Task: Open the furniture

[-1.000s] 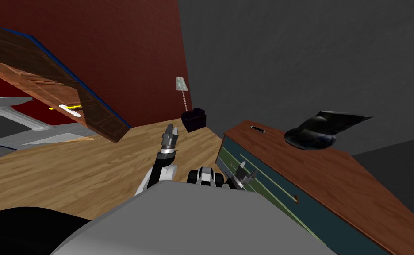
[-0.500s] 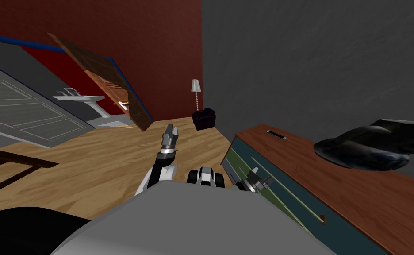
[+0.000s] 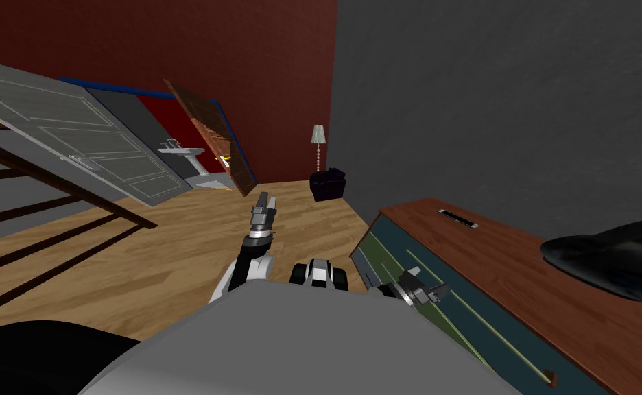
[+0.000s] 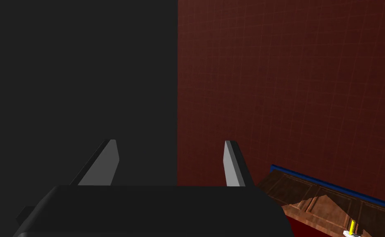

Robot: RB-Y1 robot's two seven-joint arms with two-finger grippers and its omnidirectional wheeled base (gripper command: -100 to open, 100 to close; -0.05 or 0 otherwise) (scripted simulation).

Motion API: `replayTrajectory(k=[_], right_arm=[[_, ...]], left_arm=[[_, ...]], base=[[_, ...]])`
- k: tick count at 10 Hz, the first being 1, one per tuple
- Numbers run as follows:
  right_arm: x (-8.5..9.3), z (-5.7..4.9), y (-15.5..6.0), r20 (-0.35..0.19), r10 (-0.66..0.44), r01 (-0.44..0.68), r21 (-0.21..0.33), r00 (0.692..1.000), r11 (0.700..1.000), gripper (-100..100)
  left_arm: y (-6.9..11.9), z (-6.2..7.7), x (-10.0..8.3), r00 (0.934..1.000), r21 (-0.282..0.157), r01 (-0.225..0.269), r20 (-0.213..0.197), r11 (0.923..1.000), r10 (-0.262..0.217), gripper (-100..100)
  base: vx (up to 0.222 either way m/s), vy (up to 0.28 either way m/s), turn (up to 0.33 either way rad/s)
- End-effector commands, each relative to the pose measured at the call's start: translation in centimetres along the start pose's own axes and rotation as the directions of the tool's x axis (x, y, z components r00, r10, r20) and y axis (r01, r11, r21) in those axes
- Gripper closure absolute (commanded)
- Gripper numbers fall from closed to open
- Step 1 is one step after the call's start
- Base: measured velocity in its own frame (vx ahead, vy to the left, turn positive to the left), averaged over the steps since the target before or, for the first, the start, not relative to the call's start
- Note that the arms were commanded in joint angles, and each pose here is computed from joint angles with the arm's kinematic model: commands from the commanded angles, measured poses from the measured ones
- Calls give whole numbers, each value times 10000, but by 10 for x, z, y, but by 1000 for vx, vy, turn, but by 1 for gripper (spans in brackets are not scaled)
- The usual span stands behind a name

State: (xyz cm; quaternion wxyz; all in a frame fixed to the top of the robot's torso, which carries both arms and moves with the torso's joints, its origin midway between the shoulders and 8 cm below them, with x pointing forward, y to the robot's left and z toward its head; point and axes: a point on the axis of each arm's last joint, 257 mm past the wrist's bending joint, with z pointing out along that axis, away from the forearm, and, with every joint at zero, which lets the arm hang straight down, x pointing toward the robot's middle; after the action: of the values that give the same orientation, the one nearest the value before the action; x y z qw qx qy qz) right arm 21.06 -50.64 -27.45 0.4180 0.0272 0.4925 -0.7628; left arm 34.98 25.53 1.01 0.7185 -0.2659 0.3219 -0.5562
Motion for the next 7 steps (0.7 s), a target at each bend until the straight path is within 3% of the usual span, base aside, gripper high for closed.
replayTrajectory(k=[1,2,3,4,5,6,7], right_arm=[[39,25,-14,-654,-386,412,391,9971,9984,-100],[45,29,-19,-812,-455,502,570,9957,9971,-100],[67,44,-27,-1172,-615,707,753,9912,9947,-100],[73,48,-33,-1346,-673,804,947,9886,9923,-100],[94,61,-42,-1689,-776,974,1124,9826,9889,-100],[101,65,-49,-1885,-819,1082,1340,9787,9851,-100],[121,78,-59,-2230,-870,1231,1537,9709,9804,-100]], left_arm=[[0,0,0,10000,-2,-2,1,10000,2,0],[0,0,0,10000,0,0,1,10000,0,0],[0,0,0,10000,-1,-1,1,10000,1,0],[0,0,0,10000,0,0,0,10000,0,0],[0,0,0,10000,-2,-2,1,10000,2,0],[0,0,0,10000,-1,-1,0,10000,1,0],[0,0,0,10000,-2,-2,0,10000,2,0]], base=[[-91,90,377],[-71,82,276],[-74,98,416],[-62,80,274],[-64,84,386],[-52,77,351],[-58,103,406]])
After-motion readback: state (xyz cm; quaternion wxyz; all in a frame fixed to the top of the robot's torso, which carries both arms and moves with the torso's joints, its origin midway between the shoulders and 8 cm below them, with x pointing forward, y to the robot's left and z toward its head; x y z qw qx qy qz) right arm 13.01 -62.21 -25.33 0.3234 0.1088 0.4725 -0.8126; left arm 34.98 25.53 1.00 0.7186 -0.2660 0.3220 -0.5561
